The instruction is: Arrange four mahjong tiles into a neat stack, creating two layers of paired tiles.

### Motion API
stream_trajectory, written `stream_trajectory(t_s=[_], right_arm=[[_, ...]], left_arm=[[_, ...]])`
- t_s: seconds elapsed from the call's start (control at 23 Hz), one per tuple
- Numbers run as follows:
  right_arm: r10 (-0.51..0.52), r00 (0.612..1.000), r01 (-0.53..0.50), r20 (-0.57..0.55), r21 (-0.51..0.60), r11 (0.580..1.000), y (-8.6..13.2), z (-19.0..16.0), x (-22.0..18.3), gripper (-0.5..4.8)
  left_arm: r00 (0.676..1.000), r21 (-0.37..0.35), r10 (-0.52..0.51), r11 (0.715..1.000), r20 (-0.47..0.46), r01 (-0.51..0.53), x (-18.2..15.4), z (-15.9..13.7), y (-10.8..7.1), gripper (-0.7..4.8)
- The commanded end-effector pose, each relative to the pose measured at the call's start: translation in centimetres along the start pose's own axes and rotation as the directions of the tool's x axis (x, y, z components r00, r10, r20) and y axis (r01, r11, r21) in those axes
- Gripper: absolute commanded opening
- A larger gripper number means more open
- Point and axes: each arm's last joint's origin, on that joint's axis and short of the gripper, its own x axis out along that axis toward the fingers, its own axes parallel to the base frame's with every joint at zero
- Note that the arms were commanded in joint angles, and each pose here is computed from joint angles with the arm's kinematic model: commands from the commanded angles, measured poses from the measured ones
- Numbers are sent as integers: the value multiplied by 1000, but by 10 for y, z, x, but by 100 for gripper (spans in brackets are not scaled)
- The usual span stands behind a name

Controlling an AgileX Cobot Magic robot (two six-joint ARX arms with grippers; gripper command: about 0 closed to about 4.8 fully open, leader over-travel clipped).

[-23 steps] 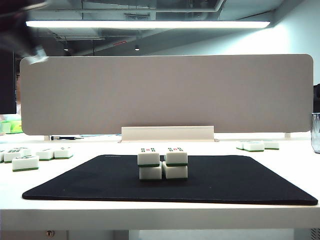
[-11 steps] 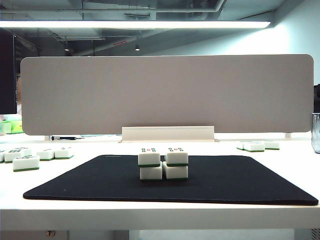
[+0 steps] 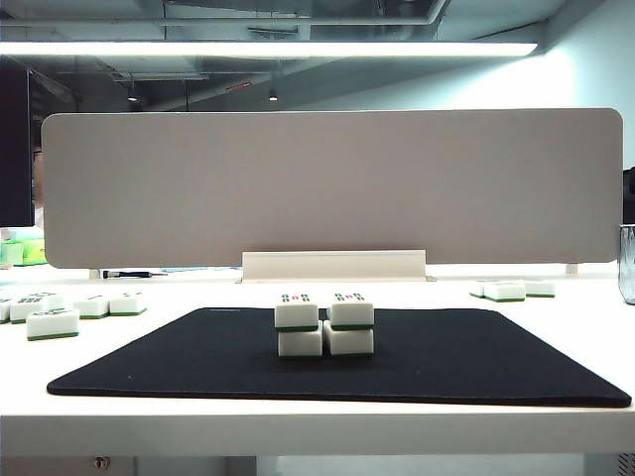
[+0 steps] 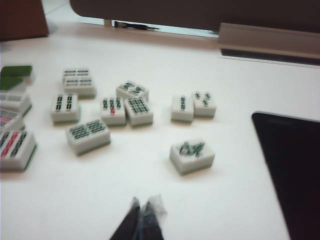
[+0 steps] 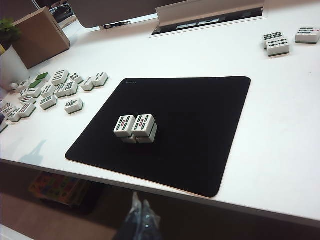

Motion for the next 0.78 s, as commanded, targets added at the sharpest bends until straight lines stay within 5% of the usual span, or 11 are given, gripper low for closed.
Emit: stream_trajectory(t_s=[0.04,0.78], right_arm=[[7,1000,-7,21,-14,1000,1,0,-2,-1],[7,1000,-7,21,-14,1000,1,0,-2,-1]], left_arm=[[1000,-1,24,1000,-6,-24,-3,-1,3,-6],[1000,66,22,998,-15,-21,-15,-6,3,-6]])
